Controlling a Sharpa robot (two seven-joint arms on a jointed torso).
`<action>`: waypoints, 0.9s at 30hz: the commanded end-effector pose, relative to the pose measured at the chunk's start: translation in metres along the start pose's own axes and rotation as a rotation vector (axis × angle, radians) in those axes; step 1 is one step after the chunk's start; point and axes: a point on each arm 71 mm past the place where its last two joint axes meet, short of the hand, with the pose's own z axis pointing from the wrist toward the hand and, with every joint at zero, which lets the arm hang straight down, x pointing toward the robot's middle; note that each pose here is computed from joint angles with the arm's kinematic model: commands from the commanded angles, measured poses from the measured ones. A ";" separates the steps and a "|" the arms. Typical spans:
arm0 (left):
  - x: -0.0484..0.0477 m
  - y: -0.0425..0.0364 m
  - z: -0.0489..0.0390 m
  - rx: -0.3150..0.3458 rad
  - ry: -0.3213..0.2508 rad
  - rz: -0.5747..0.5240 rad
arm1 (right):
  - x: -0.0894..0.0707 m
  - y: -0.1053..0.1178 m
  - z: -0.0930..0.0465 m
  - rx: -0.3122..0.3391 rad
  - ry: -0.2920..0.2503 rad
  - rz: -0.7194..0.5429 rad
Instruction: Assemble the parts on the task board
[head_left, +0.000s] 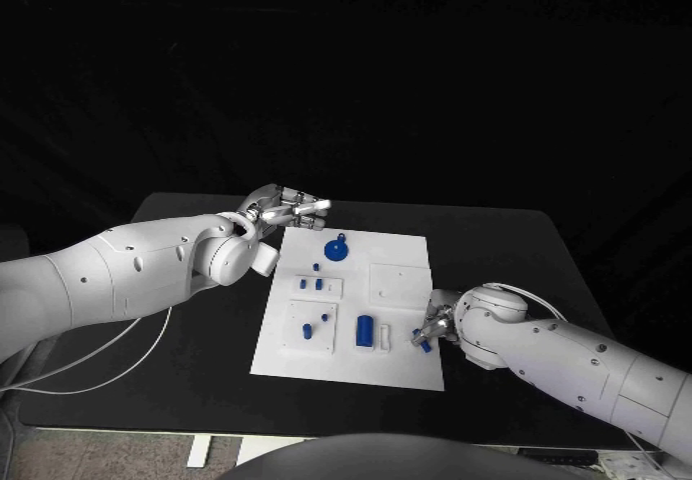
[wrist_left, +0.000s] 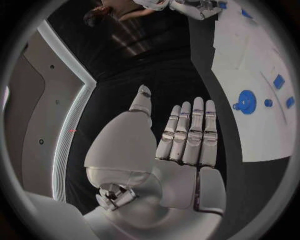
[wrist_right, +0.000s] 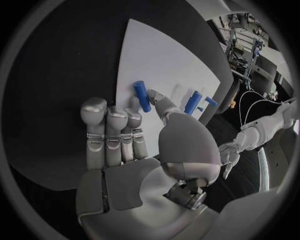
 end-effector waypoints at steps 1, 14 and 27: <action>0.0022 -0.0011 0.0004 0.008 0.015 -0.006 | 0.034 -0.019 0.006 0.073 0.111 0.005; 0.0013 -0.0006 -0.0001 0.003 0.016 -0.004 | 0.034 -0.012 -0.001 -0.036 0.160 0.305; 0.0015 -0.0004 0.0000 0.000 0.018 -0.002 | 0.026 0.006 -0.011 -0.089 0.131 0.439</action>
